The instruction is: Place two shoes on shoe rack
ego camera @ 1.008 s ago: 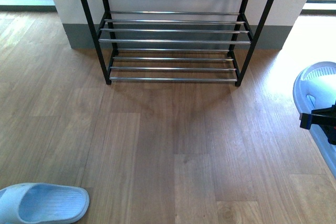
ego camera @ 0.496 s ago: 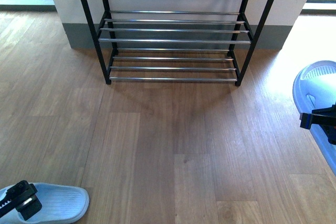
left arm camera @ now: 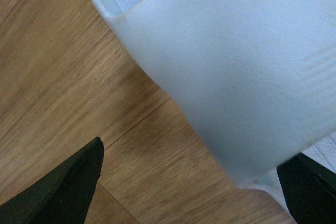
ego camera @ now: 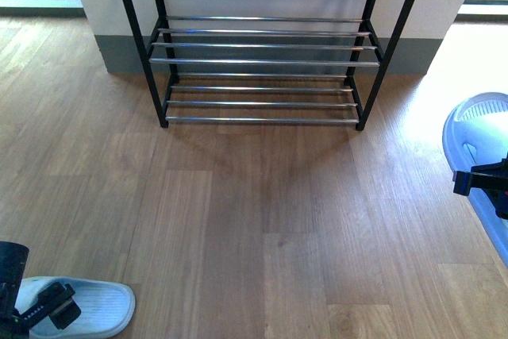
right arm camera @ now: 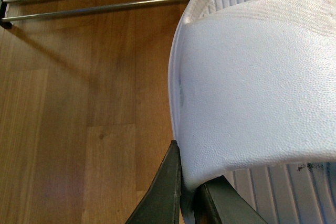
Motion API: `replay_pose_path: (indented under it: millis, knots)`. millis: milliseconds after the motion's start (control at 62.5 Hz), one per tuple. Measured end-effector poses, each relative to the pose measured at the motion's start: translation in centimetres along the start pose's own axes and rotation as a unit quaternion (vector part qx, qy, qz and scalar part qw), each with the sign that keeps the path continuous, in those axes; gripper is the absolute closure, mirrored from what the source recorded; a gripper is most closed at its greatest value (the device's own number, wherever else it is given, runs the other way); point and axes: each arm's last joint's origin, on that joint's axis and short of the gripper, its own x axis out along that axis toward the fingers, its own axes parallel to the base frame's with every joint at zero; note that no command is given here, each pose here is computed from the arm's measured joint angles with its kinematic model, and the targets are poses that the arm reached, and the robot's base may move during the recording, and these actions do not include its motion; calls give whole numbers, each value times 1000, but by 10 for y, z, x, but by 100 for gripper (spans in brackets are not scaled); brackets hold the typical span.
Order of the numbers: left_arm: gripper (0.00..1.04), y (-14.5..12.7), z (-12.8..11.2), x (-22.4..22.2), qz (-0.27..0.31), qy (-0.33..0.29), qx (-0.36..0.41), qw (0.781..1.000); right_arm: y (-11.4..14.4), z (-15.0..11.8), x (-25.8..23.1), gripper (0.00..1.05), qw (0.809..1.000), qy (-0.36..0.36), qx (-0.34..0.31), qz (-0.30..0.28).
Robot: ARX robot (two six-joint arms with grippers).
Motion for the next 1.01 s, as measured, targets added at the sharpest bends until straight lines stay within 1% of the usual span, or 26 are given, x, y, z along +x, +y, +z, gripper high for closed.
replay_pose_path:
  millis: [176, 208, 224, 320, 448, 624, 768, 832, 880, 960, 1008]
  knots:
    - [10, -10, 7, 14, 9, 10, 12, 1000, 0, 0, 0, 103, 1000, 0, 0, 0]
    - [17, -13, 9, 16, 10, 11, 14, 1000, 0, 0, 0, 103, 1000, 0, 0, 0]
    - [19, -13, 10, 16, 10, 12, 16, 1000, 0, 0, 0, 103, 1000, 0, 0, 0]
    - [40, -20, 16, 20, 6, 17, 29, 999, 0, 0, 0, 103, 1000, 0, 0, 0]
    - [58, -25, 21, 22, 5, 20, 39, 999, 0, 0, 0, 103, 1000, 0, 0, 0]
    - [73, -28, 23, 23, 11, 17, 54, 998, 0, 0, 0, 103, 1000, 0, 0, 0]
    - [79, -30, 26, 21, 17, -1, 91, 996, 0, 0, 0, 103, 1000, 0, 0, 0]
    - [83, -33, 31, 19, 17, -25, 114, 993, 0, 0, 0, 103, 1000, 0, 0, 0]
    - [87, -36, 38, 16, 11, -45, 131, 990, 0, 0, 0, 103, 1000, 0, 0, 0]
    - [102, -35, 59, -2, 8, -88, 164, 982, 0, 0, 0, 103, 1000, 0, 0, 0]
    - [103, -32, 67, -17, 10, -108, 188, 976, 0, 0, 0, 103, 1000, 0, 0, 1]
